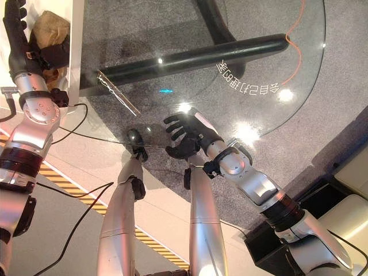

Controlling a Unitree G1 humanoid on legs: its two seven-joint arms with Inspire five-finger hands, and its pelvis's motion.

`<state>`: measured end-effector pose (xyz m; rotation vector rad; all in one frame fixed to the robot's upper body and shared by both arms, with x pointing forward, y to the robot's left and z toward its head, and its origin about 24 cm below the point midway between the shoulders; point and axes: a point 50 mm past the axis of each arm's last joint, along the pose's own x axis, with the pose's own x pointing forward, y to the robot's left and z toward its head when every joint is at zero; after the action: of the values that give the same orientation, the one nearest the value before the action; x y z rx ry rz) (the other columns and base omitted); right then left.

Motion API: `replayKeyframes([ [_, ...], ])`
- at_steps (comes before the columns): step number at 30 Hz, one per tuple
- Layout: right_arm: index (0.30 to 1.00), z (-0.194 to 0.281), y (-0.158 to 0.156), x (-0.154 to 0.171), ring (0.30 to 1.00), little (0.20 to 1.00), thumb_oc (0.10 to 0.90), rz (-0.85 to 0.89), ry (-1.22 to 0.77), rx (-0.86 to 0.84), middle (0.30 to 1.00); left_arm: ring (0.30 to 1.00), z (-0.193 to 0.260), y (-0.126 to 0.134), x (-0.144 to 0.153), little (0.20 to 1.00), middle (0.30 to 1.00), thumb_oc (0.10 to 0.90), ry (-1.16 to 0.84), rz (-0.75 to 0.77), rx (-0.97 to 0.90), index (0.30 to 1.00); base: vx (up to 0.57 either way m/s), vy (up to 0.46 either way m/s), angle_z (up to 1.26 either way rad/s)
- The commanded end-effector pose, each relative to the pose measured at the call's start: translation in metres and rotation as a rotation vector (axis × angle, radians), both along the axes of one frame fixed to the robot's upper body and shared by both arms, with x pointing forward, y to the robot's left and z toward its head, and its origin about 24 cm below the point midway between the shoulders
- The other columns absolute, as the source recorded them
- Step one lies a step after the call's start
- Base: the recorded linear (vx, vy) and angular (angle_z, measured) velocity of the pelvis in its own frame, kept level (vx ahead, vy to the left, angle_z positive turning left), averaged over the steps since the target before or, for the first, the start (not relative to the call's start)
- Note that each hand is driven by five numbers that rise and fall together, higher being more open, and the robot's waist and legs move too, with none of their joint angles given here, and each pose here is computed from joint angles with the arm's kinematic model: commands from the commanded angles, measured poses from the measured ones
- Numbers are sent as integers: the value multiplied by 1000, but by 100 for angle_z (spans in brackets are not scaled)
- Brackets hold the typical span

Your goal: Wipe the table with a cloth and put it in the basket.

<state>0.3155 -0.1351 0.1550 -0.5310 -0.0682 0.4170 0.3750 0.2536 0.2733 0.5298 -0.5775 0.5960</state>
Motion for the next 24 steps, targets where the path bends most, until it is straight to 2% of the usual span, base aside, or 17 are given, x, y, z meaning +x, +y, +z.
replayKeyframes([
  [1, 900, -10, -3, 2, 900, 900, 800, -27, 33, -4, 900, 900, 7, 9, -4, 900, 900, 800, -34, 31, 11, 900, 0, 0, 0],
  [15, 900, -17, -3, -5, 900, 900, 800, -28, 33, -13, 900, 900, 1, 25, -15, 900, 900, 800, -79, 69, -46, 900, 0, 0, 0],
  [24, 900, -20, -2, -14, 900, 900, 800, -20, 21, -10, 900, 900, -9, 31, -27, 900, 900, 800, -122, -14, -151, 900, -12, -27, 1],
])
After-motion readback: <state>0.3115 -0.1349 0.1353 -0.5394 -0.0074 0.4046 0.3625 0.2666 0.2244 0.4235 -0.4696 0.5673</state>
